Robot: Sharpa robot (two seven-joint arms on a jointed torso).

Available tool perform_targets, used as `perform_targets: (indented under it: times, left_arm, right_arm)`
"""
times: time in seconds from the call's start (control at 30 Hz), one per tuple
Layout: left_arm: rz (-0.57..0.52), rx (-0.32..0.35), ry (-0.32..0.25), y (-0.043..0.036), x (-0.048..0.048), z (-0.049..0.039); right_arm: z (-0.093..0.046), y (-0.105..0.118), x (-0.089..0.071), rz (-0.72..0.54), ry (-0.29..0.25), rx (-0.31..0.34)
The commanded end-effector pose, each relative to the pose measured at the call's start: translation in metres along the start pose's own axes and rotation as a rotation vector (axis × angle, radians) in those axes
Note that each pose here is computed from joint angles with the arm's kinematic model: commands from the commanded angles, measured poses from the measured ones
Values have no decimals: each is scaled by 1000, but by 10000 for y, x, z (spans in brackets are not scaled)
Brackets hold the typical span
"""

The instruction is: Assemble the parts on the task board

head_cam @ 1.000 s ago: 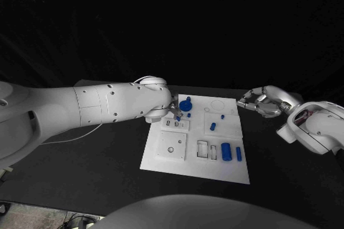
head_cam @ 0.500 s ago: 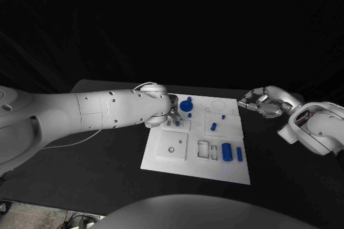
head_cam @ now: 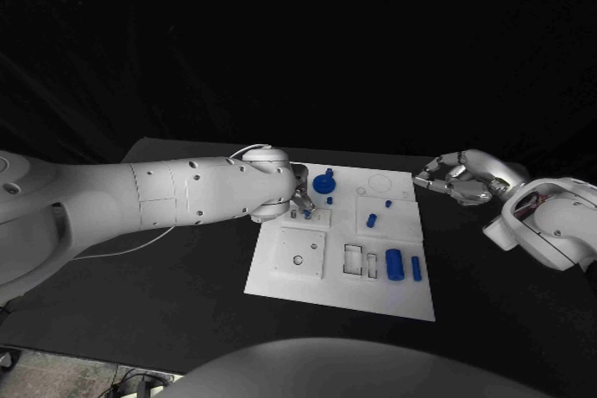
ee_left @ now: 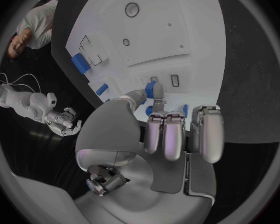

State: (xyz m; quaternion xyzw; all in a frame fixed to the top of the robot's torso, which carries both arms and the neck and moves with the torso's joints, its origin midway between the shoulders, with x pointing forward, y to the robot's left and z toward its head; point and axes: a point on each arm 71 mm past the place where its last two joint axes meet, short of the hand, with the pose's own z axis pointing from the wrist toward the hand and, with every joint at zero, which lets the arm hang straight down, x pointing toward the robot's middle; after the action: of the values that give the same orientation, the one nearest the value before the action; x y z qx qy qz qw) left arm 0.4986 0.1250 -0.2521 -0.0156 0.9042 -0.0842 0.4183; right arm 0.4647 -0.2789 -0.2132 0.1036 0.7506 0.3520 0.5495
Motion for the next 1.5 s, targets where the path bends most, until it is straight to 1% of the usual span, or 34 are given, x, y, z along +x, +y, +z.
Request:
perform_targets:
  times: [0.03, 0.37, 0.57, 0.97, 1.2, 1.5]
  left_arm:
    - [4, 11, -13, -20, 0, -6]
    - [6, 16, -7, -34, 30, -4]
    - [4, 15, -10, -20, 52, 5]
    - [1, 15, -25, -7, 50, 11]
    - [3, 15, -25, -5, 54, 14]
    - [6, 13, -13, -2, 91, 25]
  right_arm:
    - [0, 8, 7, 1, 5, -10]
    - [-3, 7, 5, 1, 4, -10]
    - [-8, 5, 3, 1, 3, -10]
    - [-10, 13, 3, 0, 1, -17]
    - [-14, 9, 1, 0, 2, -15]
    - [-16, 8, 2, 0, 3, -15]
